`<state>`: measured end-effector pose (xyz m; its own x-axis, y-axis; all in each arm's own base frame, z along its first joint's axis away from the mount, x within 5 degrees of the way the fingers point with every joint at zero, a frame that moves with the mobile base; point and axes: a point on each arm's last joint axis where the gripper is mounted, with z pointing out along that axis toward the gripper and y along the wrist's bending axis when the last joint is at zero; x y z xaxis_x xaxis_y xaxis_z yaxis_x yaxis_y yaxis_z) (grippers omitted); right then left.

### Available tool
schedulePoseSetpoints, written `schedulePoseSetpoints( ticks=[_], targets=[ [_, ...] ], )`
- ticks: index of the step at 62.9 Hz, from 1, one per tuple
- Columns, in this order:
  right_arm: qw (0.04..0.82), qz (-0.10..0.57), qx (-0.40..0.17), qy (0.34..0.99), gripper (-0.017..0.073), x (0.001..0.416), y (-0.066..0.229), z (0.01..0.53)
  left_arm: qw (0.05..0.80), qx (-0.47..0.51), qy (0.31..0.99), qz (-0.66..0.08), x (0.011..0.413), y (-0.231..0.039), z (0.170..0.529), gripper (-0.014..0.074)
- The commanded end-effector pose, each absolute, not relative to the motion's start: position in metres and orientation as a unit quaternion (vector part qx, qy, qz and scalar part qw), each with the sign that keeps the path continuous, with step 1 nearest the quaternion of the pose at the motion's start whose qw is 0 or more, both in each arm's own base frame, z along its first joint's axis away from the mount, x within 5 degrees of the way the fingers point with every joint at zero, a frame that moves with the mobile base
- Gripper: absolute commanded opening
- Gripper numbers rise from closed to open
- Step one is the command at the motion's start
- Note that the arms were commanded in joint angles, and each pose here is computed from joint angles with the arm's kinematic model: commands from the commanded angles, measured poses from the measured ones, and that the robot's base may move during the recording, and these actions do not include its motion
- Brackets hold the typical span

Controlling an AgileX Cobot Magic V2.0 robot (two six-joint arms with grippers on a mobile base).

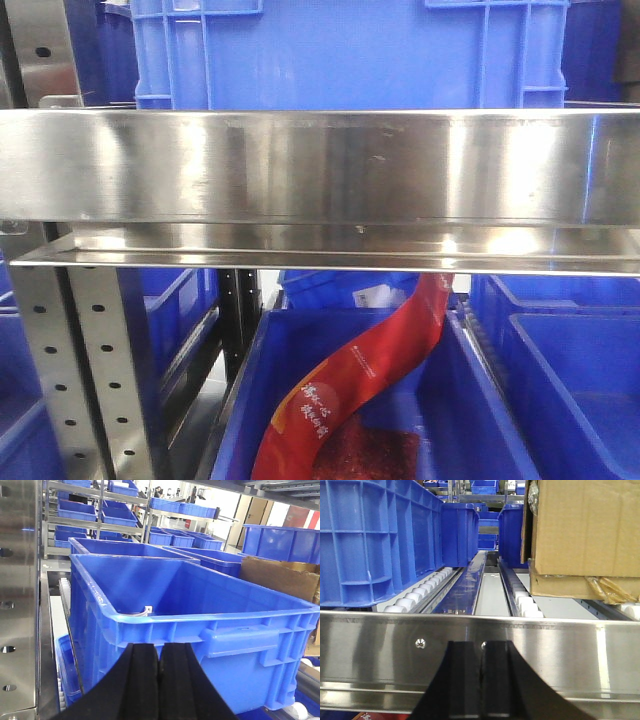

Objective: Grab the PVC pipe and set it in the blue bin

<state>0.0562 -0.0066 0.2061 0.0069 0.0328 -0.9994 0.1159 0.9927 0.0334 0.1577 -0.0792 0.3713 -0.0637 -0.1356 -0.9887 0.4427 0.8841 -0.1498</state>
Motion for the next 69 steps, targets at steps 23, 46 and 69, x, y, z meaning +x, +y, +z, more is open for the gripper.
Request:
schedulePoseSetpoints(
  ticks=[23,46,69],
  targets=[
    [0.713,-0.035,0.050,0.698,-0.0169,0.056,-0.007,0.207,0.683,0.104,0.690,-0.217,0.157,-0.078,0.374,-0.0111],
    [0.713,-0.035,0.050,0.698,-0.0169,0.056,-0.007,0.207,0.681,0.094,0.713,-0.138,0.133,-0.046,0.328,-0.0111],
    [0.713,-0.035,0.050,0.698,-0.0169,0.056,-0.007,0.207,0.703,0.016,0.711,-0.027,0.076,-0.005,0.239,-0.0111]
  ],
)
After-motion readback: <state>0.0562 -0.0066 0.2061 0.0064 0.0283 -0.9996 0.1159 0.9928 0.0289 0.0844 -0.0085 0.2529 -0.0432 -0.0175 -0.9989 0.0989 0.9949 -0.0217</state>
